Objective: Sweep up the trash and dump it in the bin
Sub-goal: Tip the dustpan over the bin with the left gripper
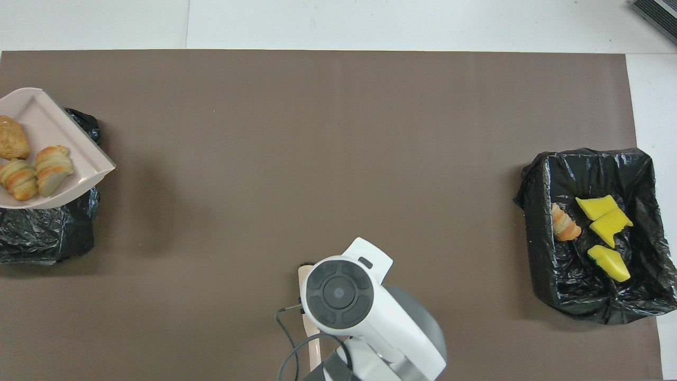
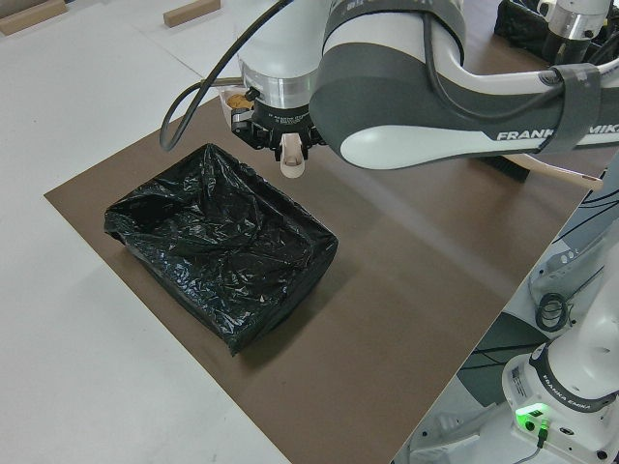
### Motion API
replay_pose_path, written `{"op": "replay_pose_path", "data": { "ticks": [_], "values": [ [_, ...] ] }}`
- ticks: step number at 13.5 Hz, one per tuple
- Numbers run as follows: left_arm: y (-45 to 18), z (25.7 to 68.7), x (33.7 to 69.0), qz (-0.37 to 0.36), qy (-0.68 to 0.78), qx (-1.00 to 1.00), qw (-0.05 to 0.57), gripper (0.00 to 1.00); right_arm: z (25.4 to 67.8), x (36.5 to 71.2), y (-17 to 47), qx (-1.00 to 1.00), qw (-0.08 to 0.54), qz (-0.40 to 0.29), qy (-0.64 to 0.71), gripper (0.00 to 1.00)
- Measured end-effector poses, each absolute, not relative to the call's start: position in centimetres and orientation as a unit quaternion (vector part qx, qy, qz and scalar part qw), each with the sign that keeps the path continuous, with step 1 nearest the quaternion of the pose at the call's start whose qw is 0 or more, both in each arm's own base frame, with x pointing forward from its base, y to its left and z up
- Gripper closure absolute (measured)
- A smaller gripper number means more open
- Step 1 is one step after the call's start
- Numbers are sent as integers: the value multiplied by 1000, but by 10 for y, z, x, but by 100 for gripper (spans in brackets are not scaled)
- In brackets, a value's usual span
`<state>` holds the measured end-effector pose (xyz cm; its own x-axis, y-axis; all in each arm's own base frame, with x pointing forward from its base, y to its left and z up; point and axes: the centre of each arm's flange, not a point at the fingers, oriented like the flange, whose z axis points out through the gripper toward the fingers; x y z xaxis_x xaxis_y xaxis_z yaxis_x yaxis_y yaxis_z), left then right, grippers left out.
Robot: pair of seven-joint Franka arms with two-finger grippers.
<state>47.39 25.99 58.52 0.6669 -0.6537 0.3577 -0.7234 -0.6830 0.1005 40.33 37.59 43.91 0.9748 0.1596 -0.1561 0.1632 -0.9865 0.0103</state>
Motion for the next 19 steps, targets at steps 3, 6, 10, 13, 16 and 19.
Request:
{"op": "replay_pose_path", "data": {
  "ticks": [3, 6, 10, 13, 16, 19],
  "values": [
    [315, 598, 438, 173, -357, 911, 110, 67, 481, 456, 320, 988, 7, -77, 132, 0],
    [340, 603, 413, 175, -334, 920, 110, 67, 509, 495, 262, 985, 11, -63, 161, 0],
    [373, 610, 379, 156, -344, 923, 74, 67, 526, 531, 171, 986, 19, -48, 160, 0],
    [383, 612, 376, 115, -361, 925, 26, 67, 545, 550, 113, 991, 20, -29, 125, 0],
    [380, 611, 380, 75, -377, 923, 7, 67, 563, 560, 61, 997, 19, -12, 79, 0],
    [372, 611, 393, 44, -392, 919, -21, 67, 586, 566, 4, 999, 19, 9, 28, 0]
  ]
}}
